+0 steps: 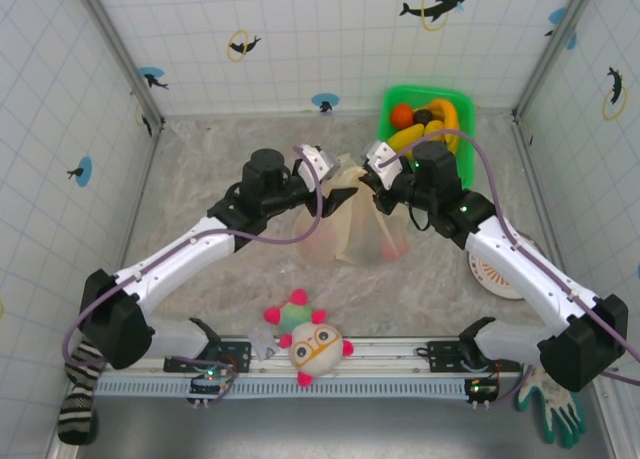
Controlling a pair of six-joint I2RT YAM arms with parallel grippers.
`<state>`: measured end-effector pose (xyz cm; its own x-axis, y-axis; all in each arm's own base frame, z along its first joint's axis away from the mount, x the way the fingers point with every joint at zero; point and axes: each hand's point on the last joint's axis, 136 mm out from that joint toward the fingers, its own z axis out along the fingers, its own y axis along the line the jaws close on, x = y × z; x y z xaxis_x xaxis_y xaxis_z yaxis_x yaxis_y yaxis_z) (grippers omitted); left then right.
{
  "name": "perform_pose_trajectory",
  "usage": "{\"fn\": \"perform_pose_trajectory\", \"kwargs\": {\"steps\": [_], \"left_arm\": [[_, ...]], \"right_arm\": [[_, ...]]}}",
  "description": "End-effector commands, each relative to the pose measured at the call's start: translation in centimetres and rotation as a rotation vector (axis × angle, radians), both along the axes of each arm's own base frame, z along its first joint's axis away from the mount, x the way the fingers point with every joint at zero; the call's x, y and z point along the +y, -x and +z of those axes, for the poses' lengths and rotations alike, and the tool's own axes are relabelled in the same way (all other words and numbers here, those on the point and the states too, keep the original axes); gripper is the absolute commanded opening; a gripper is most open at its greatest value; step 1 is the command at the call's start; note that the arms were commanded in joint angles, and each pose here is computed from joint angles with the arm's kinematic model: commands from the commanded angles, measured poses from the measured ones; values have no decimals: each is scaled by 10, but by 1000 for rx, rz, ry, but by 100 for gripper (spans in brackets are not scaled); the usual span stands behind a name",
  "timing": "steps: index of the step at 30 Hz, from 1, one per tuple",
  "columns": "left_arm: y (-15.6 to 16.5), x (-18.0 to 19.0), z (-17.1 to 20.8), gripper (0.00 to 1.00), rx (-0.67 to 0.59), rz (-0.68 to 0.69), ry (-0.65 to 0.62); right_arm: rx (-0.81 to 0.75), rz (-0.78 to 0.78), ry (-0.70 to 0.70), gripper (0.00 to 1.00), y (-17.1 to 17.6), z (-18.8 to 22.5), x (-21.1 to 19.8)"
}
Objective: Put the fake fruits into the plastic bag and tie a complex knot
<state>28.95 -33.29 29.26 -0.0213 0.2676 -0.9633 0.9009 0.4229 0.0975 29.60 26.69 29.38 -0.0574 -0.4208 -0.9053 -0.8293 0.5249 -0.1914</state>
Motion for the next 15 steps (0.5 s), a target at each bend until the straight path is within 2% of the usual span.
{"fn": "perform_pose_trajectory", "kwargs": {"steps": [1,3,6,12,15], "left_arm": [[-14,1,-3,77,-17,82,-43],[-13,-4,-7,76,-23,79,-53],[-21,-3,-7,70,-36,136,-54],[-39,12,3,42,-76,282,-25],[-38,15,8,33,-91,287,-19]], "right_arm": [[-34,0,-24,0,2,9,0],[-30,4,-25,0,2,9,1],[-31,11,-26,0,3,10,2],[3,22,13,0,7,-3,1],[9,11,40,0,6,-8,-1]]}}
